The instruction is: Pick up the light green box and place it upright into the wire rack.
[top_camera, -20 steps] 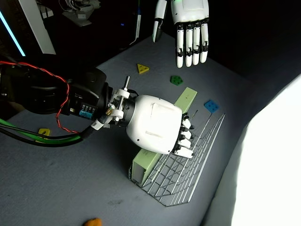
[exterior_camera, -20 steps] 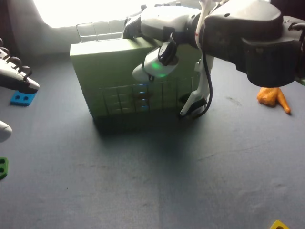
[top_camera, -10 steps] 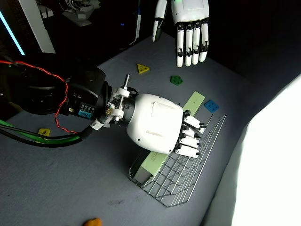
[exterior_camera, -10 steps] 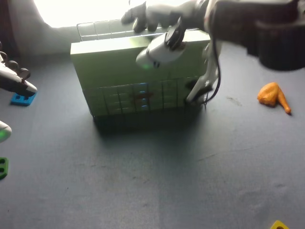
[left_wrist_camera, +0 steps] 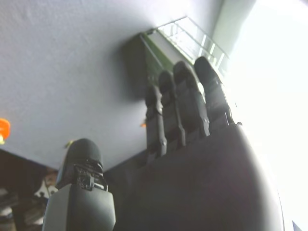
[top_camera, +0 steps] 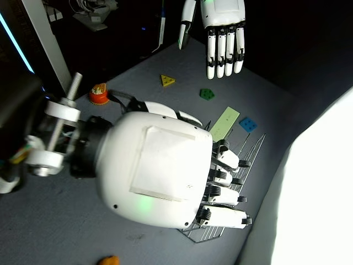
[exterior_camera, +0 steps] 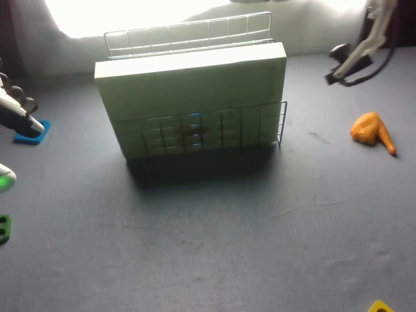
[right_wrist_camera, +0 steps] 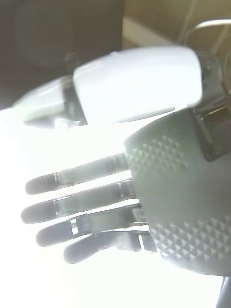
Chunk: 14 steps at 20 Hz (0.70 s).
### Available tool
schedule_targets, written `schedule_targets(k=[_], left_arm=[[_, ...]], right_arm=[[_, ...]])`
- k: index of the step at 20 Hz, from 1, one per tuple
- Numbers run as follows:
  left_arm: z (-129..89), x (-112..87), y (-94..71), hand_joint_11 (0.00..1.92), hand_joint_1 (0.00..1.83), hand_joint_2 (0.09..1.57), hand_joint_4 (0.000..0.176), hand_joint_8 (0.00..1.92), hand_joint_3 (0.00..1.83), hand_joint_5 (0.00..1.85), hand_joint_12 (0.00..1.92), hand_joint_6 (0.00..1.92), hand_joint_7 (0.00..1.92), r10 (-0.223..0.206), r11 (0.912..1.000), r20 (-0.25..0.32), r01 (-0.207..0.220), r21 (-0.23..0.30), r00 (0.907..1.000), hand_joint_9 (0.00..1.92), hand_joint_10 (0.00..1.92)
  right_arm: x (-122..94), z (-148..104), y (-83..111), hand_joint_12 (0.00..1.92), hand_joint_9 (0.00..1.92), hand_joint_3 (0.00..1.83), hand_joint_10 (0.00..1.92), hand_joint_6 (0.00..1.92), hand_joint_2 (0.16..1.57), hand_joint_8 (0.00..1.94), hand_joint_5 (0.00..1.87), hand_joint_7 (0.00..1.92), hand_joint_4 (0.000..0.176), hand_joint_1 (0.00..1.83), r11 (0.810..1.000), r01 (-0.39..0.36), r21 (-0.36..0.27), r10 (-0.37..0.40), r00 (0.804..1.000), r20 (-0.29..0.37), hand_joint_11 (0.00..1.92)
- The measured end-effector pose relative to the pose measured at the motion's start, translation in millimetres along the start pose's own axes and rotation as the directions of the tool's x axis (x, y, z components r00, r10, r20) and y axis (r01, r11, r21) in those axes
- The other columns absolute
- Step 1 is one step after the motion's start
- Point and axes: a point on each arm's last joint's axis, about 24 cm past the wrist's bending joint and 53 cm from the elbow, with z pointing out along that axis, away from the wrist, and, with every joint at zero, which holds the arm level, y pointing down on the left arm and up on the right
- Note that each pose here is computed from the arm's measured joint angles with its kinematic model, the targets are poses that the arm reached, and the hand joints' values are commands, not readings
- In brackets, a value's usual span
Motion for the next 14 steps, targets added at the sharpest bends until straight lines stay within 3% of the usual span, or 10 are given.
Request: schedule_targets(k=[6,14], left_arm=[[0,-0.5,3.1,0.00,0.17,1.24,0.000,0.00,0.00,0.43,0.79,0.01,0.43,-0.005,1.0000,0.001,0.005,-0.005,1.0000,0.39,0.01],[0,-0.7,4.8,0.00,0.16,1.23,0.000,0.01,0.00,0.45,0.85,0.01,0.46,-0.007,0.9999,0.001,0.007,-0.007,1.0000,0.42,0.02]], right_arm=[[-45,-40,-12.6,1.71,0.46,0.00,1.08,0.29,1.16,0.17,0.68,0.82,0.000,0.37,1.000,0.022,0.020,-0.024,0.996,0.081,0.17],[-59,-73,-18.2,1.72,0.46,0.00,1.13,0.30,1.16,0.21,0.71,0.84,0.000,0.37,0.996,0.066,0.056,-0.073,0.988,0.133,0.17]])
